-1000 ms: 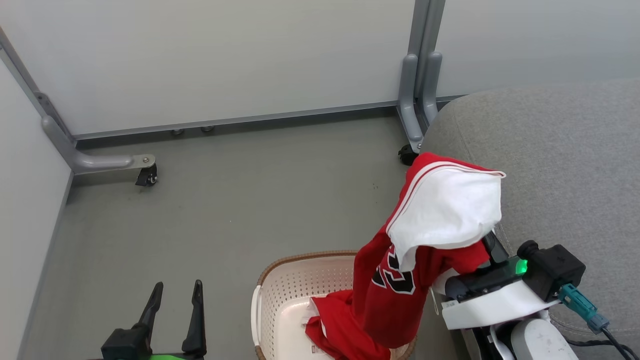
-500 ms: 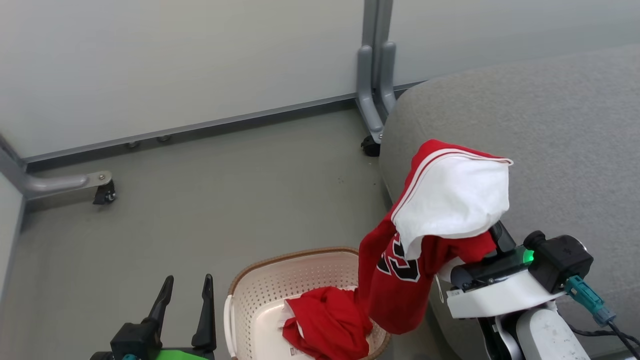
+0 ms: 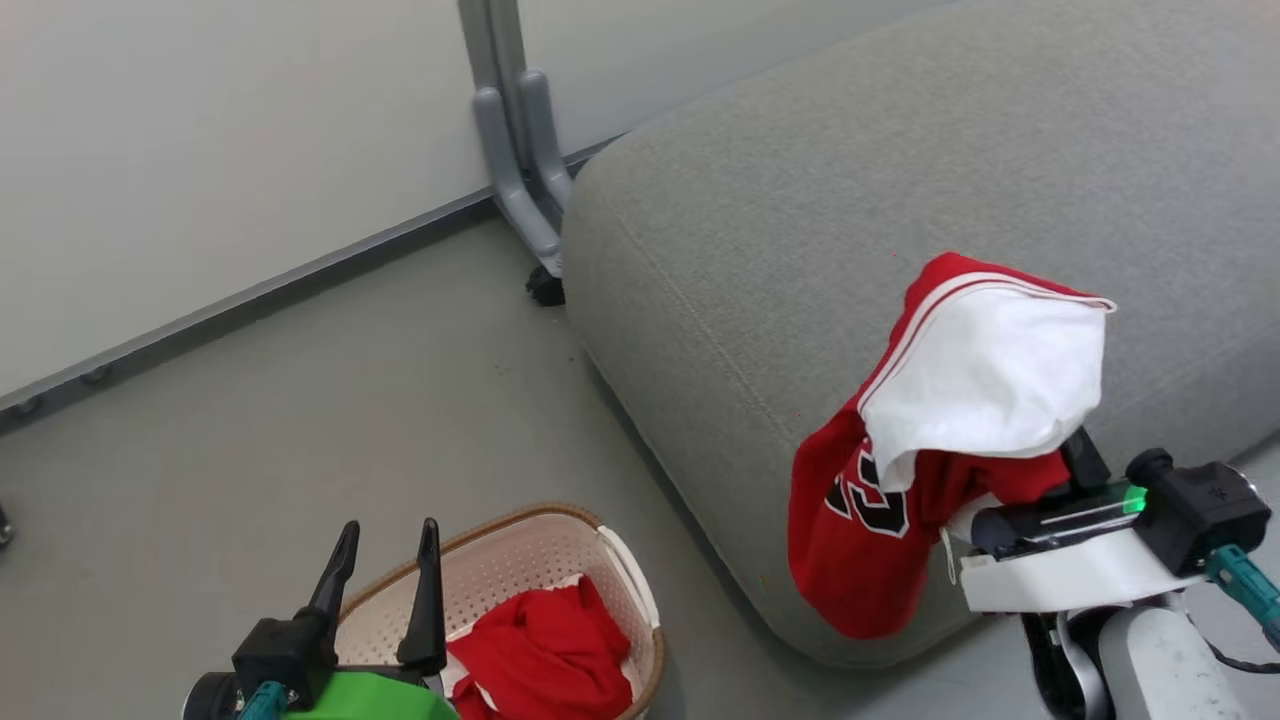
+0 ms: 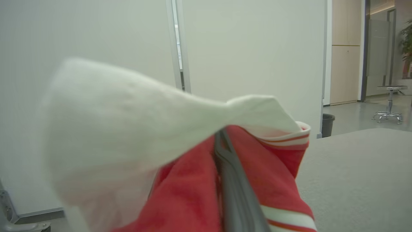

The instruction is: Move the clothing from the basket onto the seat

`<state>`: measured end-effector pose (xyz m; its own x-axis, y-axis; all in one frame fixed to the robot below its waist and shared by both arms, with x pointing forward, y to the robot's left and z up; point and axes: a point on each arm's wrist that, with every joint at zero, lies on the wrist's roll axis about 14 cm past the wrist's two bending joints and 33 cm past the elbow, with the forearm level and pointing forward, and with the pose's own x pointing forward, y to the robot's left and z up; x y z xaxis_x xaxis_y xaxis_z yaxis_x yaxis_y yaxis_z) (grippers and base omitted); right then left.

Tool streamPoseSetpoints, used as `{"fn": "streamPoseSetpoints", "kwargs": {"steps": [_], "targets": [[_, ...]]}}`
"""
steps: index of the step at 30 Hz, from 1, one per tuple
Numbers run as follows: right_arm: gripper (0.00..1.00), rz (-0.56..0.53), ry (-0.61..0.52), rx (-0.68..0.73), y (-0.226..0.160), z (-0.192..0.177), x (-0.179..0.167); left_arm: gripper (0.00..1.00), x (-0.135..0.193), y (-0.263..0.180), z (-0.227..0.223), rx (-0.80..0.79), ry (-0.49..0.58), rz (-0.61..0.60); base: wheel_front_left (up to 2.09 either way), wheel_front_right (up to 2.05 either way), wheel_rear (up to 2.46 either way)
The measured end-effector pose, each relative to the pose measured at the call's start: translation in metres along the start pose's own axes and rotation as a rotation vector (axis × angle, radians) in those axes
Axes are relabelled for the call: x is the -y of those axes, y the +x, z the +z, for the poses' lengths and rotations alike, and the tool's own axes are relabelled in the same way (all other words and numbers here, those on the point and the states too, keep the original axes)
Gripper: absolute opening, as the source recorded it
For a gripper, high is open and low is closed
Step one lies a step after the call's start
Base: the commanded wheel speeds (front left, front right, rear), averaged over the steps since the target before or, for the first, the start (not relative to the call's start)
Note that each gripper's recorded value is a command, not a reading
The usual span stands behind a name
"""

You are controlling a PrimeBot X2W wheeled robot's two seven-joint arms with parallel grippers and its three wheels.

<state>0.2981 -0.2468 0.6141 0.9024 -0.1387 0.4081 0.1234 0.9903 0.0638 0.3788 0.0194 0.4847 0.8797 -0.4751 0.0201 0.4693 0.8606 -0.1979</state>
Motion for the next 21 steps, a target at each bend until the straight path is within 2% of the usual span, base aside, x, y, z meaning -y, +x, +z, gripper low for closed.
{"fn": "streamPoseSetpoints", "kwargs": {"steps": [6,10,14,21], "targets": [[0.0,-0.177,-0.081,-0.002,-0.029,0.012,0.053,1.0,0.048,0.034,-0.005,-0.011,-0.006,-0.174,0.0,0.0,0.0],[0.0,-0.241,-0.115,-0.013,-0.037,0.015,0.07,1.0,0.07,0.044,-0.019,-0.048,-0.017,-0.253,0.0,0.0,0.0],[0.0,-0.264,-0.135,-0.023,-0.039,0.015,0.075,1.0,0.085,0.049,-0.029,-0.071,-0.021,-0.309,0.0,0.0,0.0],[0.0,-0.27,-0.156,-0.029,-0.038,0.016,0.078,1.0,0.088,0.053,-0.035,-0.086,-0.031,-0.322,0.0,0.0,0.0]]}}
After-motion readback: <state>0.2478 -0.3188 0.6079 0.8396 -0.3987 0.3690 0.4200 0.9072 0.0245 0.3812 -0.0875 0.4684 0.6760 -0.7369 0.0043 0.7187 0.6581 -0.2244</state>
